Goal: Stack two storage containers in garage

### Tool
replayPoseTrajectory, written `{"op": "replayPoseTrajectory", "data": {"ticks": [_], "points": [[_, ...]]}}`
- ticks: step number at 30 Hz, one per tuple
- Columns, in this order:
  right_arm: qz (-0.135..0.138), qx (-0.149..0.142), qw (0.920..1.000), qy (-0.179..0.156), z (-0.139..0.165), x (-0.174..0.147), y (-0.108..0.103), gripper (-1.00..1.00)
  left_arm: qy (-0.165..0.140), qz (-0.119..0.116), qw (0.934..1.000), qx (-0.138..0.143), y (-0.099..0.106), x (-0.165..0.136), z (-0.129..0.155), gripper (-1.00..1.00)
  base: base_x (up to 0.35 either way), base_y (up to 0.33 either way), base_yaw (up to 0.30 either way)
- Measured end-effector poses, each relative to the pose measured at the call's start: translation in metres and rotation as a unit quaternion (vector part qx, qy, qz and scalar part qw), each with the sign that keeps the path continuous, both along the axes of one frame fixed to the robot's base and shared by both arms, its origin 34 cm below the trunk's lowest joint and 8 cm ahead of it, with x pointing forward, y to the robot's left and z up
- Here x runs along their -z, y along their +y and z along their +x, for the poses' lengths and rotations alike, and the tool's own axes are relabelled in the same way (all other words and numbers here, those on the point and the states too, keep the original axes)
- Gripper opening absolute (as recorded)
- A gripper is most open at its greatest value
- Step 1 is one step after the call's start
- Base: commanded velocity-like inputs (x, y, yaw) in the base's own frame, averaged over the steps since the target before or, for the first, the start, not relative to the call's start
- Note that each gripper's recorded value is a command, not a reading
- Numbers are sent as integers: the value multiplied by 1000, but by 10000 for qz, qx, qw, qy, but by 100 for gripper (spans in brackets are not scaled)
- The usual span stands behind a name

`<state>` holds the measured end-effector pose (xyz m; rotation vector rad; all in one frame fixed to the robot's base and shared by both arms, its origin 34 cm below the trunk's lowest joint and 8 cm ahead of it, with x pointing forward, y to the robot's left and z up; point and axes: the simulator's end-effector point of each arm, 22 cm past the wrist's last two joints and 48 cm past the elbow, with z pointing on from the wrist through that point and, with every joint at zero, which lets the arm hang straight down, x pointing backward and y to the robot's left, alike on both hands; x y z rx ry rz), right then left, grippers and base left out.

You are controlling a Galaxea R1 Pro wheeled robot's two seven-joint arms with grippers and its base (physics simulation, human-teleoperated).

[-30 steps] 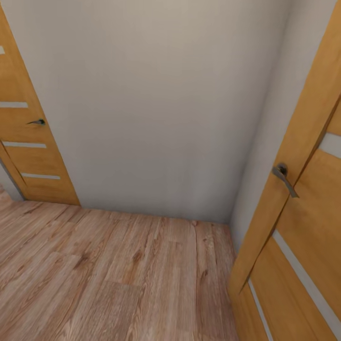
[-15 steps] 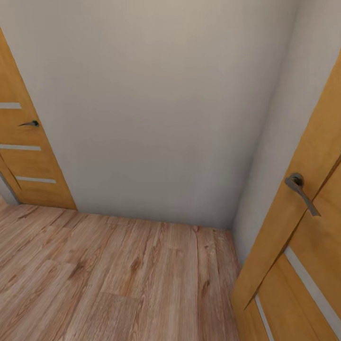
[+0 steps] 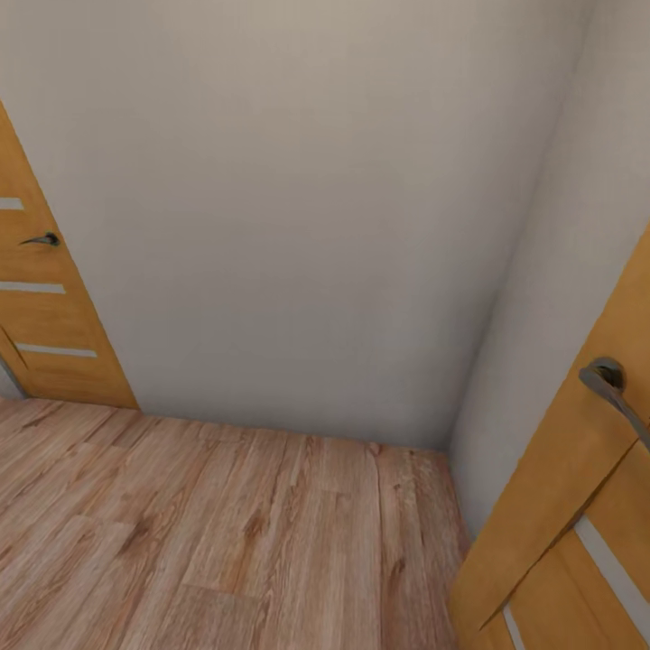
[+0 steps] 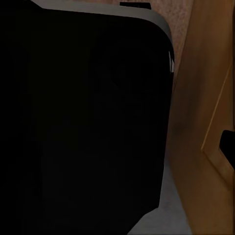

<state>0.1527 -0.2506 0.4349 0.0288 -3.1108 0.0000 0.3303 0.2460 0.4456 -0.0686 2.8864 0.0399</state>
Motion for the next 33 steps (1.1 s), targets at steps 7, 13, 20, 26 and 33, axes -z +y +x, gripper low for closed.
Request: {"op": "replayPoseTrajectory", "data": {"ticks": [7,13,20,26,33], "points": [[0,-1,10000,1,0,0,0,100,1,0,10000,-1,0,0,0,100,240,0,0],[0,0,10000,1,0,0,0,100,-1,0,10000,-1,0,0,0,100,240,0,0],[0,0,10000,1,0,0,0,100,0,-1,10000,0,0,0,0,100,240,0,0],[0,2,10000,1,0,0,0,100,0,0,10000,-3,0,0,0,100,238,0,0],[0,3,10000,3,0,0,0,100,1,0,10000,-4,0,0,0,100,215,0,0]]}}
